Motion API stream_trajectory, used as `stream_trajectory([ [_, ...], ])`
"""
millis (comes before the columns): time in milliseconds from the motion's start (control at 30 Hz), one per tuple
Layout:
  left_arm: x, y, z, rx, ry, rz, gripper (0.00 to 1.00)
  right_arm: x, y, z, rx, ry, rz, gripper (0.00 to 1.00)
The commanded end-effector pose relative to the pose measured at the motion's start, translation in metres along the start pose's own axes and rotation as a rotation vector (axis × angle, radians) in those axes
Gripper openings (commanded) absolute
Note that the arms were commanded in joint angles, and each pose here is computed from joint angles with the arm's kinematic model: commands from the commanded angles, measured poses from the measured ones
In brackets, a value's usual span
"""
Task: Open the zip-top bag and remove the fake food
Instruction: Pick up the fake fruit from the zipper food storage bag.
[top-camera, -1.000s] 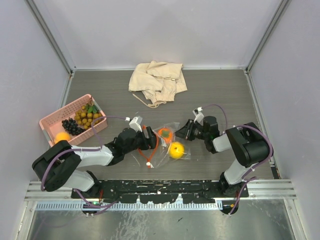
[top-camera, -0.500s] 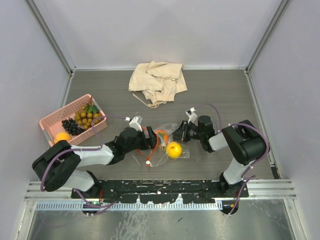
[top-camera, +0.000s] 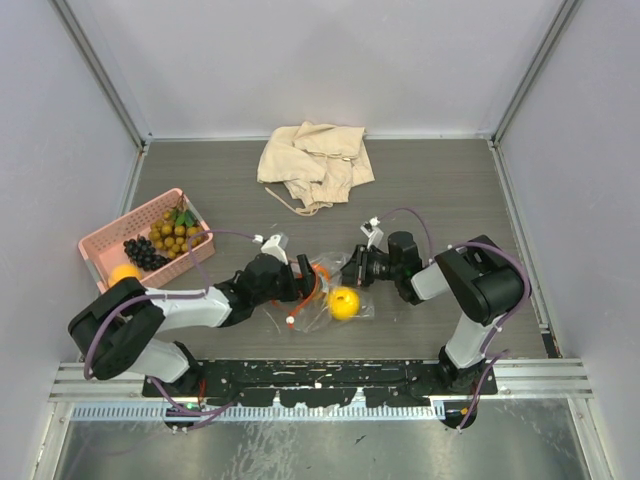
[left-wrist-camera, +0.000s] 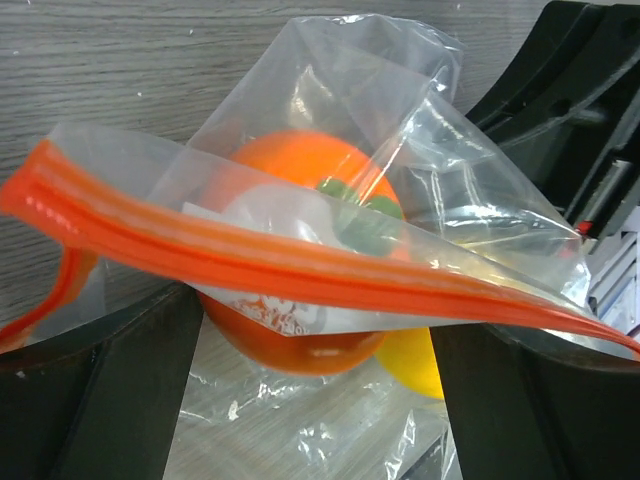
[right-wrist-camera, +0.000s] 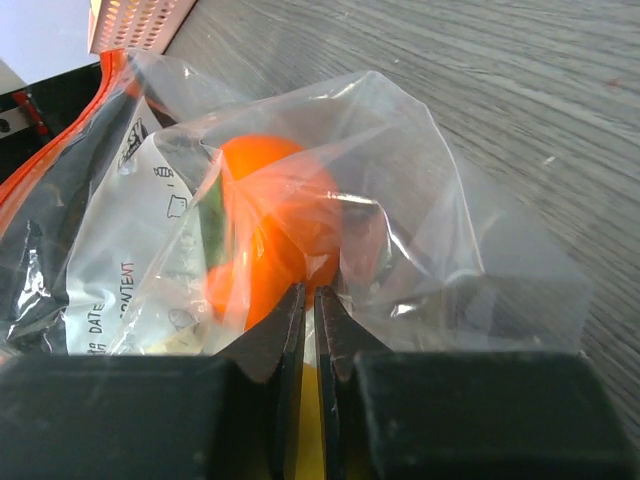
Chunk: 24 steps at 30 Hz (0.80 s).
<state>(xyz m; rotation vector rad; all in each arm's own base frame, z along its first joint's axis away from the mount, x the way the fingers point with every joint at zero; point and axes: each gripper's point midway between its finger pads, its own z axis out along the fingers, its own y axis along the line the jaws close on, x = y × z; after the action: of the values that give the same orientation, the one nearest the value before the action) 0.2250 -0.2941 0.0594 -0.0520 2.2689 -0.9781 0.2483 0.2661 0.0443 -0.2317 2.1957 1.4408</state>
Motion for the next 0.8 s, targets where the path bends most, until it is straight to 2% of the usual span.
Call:
stream_trajectory([
  [0,-0.013,-0.021,0.006,0.047,-0.037,0.022,0.92,-0.008,0.025,0.008,-0.105,0.006,-0.098,0.14],
  [500,-0.01,-0.016,0.008,0.006,-0.025,0.039,0.91,0.002,0.036,0.015,-0.16,0.054,-0.124,0.14],
  [667,-0.008,-0.014,0.008,0.003,-0.022,0.031,0.88,0.001,0.035,0.015,-0.152,0.049,-0.125,0.14],
  [767,-0.007,-0.015,0.003,0.013,-0.018,0.042,0.9,-0.002,0.035,0.014,-0.14,0.035,-0.131,0.14],
])
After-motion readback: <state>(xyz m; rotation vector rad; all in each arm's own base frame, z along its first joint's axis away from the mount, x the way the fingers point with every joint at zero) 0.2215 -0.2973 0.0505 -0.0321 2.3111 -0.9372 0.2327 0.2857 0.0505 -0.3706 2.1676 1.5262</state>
